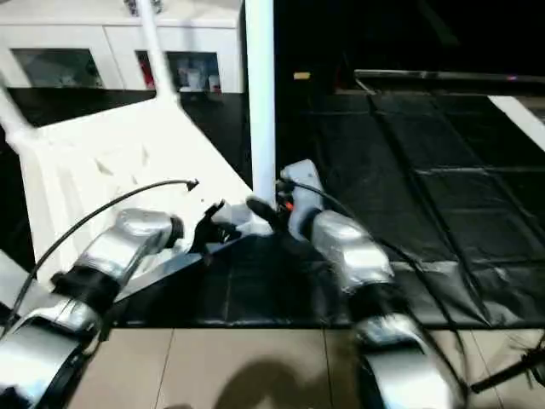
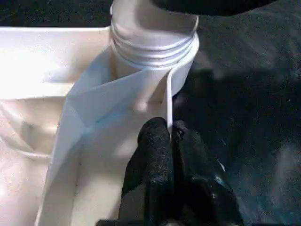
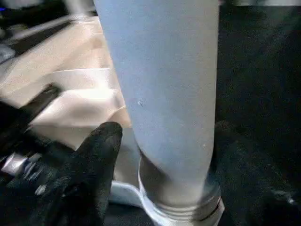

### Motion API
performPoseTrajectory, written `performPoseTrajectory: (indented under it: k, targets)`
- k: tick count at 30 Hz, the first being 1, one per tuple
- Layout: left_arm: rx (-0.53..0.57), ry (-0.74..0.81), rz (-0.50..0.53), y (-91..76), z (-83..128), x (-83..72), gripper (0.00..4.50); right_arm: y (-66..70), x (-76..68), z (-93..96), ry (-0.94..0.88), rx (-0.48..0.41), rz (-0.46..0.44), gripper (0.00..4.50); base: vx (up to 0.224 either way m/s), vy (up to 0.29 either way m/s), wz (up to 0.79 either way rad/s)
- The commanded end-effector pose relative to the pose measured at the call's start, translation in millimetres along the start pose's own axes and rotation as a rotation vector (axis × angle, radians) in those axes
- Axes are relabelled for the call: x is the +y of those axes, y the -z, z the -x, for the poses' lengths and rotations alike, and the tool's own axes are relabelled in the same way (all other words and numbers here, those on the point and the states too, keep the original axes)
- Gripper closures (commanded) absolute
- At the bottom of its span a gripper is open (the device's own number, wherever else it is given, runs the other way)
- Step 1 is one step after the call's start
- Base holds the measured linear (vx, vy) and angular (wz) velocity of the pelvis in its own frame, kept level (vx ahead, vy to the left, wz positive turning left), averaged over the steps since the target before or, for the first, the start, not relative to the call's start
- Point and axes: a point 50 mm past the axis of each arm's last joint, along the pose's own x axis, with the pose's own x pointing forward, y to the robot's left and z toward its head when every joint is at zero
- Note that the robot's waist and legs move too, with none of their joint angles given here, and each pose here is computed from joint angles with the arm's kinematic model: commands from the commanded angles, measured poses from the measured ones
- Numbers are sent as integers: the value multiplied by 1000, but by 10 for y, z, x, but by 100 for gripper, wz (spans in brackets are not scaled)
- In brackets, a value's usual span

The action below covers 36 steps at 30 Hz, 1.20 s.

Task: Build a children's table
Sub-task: Rotate leg to tighten

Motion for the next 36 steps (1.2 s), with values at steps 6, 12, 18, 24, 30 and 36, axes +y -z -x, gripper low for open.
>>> performPoseTrajectory:
  k: [6, 12, 18, 24, 30, 36]
  targets:
    - [-31, 191, -138, -14, 112, -107, 450, 12, -73, 236, -184, 70, 74, 62, 0, 0, 0]
    - [-28, 366, -170, 46, 233, -188, 450, -79, -50, 461, -441, 87, 209, 43, 0, 0, 0]
    - [19, 449, -218, 93, 279, -231, 450, -47, 24, 507, -601, 131, 212, 43, 0, 0, 0]
    - [74, 556, -287, 131, 296, -303, 450, -14, 87, 472, -735, 173, 211, 80, 0, 0, 0]
    - [87, 584, -312, 117, 292, -323, 450, 4, 104, 461, -792, 210, 214, 125, 0, 0, 0]
    - [88, 588, -320, 116, 287, -323, 450, 4, 112, 467, -840, 225, 211, 186, 0, 0, 0]
